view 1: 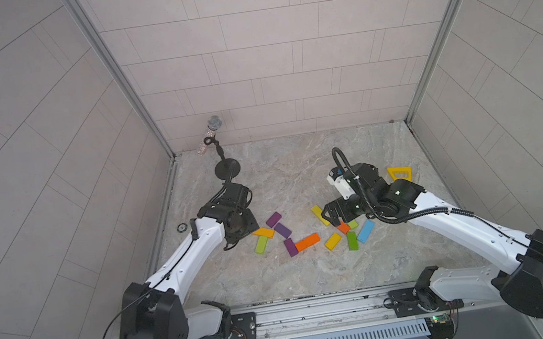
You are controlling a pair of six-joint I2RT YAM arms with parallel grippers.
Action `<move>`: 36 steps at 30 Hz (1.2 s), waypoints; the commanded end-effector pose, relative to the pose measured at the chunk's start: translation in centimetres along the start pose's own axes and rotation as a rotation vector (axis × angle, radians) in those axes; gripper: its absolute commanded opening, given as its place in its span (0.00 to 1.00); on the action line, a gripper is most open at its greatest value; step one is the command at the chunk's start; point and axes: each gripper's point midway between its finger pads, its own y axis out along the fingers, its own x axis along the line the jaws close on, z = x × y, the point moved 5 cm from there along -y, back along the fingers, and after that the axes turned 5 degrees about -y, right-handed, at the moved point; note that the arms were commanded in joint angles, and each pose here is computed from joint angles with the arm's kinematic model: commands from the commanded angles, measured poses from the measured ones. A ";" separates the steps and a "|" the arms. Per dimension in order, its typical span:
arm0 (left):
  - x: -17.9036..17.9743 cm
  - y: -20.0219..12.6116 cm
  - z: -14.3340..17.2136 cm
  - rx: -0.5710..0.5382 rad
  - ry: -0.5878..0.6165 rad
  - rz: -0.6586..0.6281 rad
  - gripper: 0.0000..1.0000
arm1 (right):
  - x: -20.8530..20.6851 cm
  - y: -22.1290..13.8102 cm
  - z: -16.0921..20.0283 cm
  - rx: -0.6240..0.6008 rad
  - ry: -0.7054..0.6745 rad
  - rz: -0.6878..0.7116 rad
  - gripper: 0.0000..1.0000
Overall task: Assemble the letter t with building blocks
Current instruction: Pick up the building block from the center of the board.
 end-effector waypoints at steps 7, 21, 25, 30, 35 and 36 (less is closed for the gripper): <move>-0.7 3.4 0.6 0.048 -0.376 0.047 0.47 | 1.6 0.2 0.1 -0.019 -0.023 -0.108 1.00; -1.2 5.5 -0.5 0.028 -0.458 -0.014 0.51 | 2.0 0.6 0.1 0.000 -0.044 -0.143 1.00; -1.7 5.6 -1.0 0.014 -0.454 -0.007 0.52 | 1.9 0.7 0.0 -0.001 -0.048 -0.140 1.00; -1.9 6.2 -1.3 0.026 -0.455 -0.024 0.53 | 1.9 1.0 0.1 0.009 -0.053 -0.140 1.00; -2.1 6.8 -1.2 0.042 -0.454 -0.052 0.53 | 1.9 1.0 0.2 0.013 -0.058 -0.142 1.00; -2.0 6.9 -1.3 0.043 -0.454 -0.058 0.53 | 1.9 1.0 0.2 0.014 -0.061 -0.143 1.00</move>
